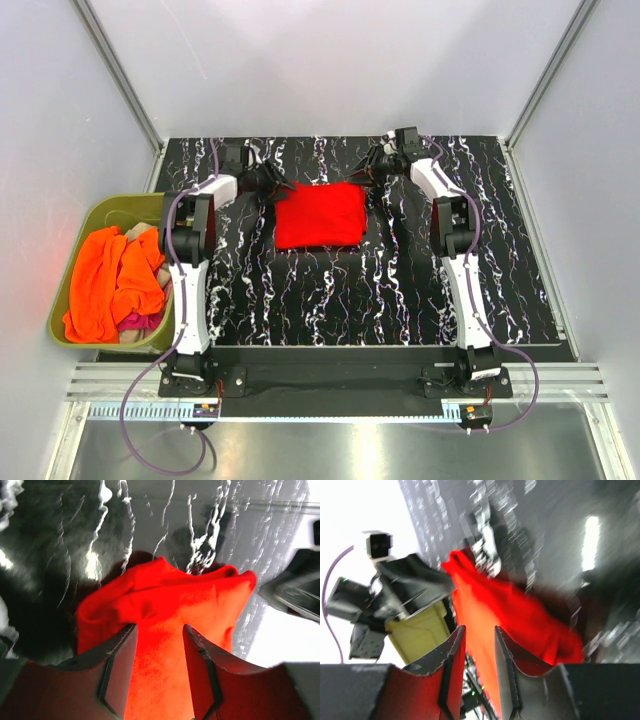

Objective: Fold and stack the t-shirts
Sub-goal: Fold the tshirt

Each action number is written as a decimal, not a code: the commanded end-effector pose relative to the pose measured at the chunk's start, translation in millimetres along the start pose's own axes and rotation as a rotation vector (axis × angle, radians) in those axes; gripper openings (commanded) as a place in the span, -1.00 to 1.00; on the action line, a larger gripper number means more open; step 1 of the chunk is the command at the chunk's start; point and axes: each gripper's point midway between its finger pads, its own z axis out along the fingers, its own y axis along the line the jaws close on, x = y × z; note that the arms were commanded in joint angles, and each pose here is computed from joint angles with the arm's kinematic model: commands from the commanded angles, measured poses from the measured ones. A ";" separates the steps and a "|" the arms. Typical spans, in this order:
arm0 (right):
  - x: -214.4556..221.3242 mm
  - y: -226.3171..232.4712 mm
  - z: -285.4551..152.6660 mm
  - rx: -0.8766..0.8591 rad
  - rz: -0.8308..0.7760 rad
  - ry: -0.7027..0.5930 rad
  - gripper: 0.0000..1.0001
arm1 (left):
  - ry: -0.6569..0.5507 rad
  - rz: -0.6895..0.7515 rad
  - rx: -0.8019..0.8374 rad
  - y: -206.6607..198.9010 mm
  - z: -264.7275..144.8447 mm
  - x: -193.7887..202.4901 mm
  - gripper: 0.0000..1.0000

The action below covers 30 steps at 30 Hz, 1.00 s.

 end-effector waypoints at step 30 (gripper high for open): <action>8.6 -4.4 -86.9 0.241 -0.075 -0.047 0.93 | -0.131 0.173 -0.066 -62.6 -137.6 30.5 0.21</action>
